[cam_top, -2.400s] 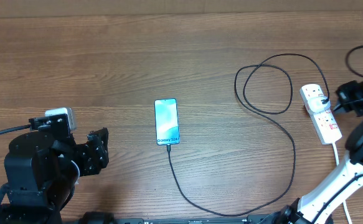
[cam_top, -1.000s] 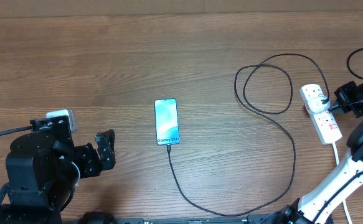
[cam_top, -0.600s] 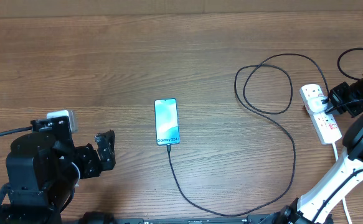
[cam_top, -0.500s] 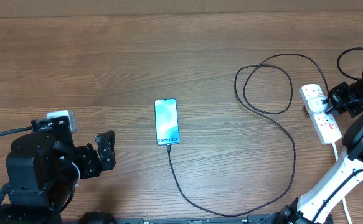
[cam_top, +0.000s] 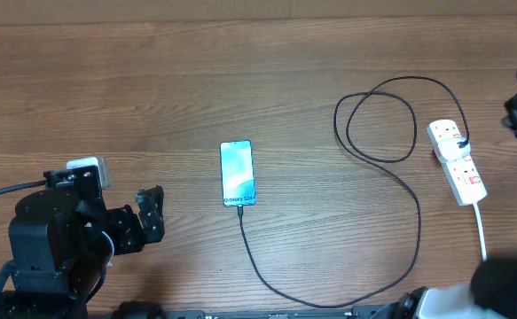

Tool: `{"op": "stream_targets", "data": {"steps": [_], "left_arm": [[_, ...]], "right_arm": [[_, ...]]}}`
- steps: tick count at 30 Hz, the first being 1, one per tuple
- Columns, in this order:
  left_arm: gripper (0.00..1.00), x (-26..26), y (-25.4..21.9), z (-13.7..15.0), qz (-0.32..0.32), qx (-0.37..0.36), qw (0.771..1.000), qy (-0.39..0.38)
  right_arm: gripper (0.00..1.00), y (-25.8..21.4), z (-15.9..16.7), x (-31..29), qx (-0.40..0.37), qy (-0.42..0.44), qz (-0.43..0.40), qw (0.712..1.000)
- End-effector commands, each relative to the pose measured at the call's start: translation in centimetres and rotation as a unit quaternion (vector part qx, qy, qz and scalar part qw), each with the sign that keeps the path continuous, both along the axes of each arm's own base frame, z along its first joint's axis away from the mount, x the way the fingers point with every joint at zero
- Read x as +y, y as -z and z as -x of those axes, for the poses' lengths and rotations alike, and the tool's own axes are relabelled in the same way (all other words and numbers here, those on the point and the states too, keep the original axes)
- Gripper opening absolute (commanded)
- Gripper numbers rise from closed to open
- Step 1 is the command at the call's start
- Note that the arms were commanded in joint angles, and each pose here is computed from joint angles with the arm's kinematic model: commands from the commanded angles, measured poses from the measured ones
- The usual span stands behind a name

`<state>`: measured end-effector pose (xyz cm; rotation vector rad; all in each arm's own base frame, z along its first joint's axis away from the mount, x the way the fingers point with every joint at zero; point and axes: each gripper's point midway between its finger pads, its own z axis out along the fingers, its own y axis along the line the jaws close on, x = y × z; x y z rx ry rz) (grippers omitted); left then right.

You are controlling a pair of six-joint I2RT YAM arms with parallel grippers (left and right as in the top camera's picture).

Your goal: Plug charger to phone and switch on socket

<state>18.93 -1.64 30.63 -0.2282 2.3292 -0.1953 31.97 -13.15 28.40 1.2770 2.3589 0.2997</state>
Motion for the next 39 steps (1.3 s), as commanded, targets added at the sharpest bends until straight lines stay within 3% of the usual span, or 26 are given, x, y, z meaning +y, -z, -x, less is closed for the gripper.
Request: {"op": "stream_targets", "data": {"steps": [1, 2, 3, 4, 5, 6, 13, 19, 26, 34, 37, 39], "left_arm": [[0.99, 0.1, 0.0, 0.1, -0.005, -0.002, 1.000, 0.000], [1.00, 0.1, 0.0, 0.1, -0.005, -0.002, 1.000, 0.000], [0.99, 0.1, 0.0, 0.1, -0.005, -0.002, 1.000, 0.000], [1.00, 0.1, 0.0, 0.1, -0.005, -0.002, 1.000, 0.000], [0.99, 0.1, 0.0, 0.1, -0.005, -0.002, 1.000, 0.000], [0.99, 0.1, 0.0, 0.1, -0.005, -0.002, 1.000, 0.000], [1.00, 0.1, 0.0, 0.1, -0.005, -0.002, 1.000, 0.000], [1.00, 0.1, 0.0, 0.1, -0.005, -0.002, 1.000, 0.000], [1.00, 0.1, 0.0, 0.1, -0.005, -0.002, 1.000, 0.000], [1.00, 0.1, 0.0, 0.1, -0.005, -0.002, 1.000, 0.000], [1.00, 0.1, 0.0, 0.1, -0.005, -0.002, 1.000, 0.000], [1.00, 0.1, 0.0, 0.1, -0.005, -0.002, 1.000, 0.000]], "right_arm": [[0.04, -6.5, 3.2, 5.1, -0.099, -0.063, 0.034, 0.993], [0.05, -8.0, 4.3, 6.2, -0.123, -0.074, 0.047, 0.988], [0.23, -9.6, 5.8, 7.5, -0.151, -0.086, 0.059, 0.983], [0.48, -10.6, 7.0, 8.5, -0.169, -0.094, 0.066, 0.979], [0.88, -11.8, 8.8, 9.6, -0.192, -0.103, 0.075, 0.973], [1.00, -12.8, 10.5, 10.5, -0.215, -0.109, 0.085, 0.967], [1.00, -15.2, 20.0, 13.4, -0.301, -0.103, 0.132, 0.939], [1.00, -13.6, 25.0, 15.2, -0.310, -0.103, 0.136, 0.935], [1.00, -13.7, 26.2, 15.2, -0.311, -0.165, 0.226, 0.908], [1.00, -10.7, 28.2, 15.7, -0.315, -0.182, 0.263, 0.894], [1.00, -9.2, 27.1, 15.5, -0.324, -0.179, 0.268, 0.890], [1.00, -8.6, 25.5, 15.6, -0.360, -0.188, 0.276, 0.871]]}}
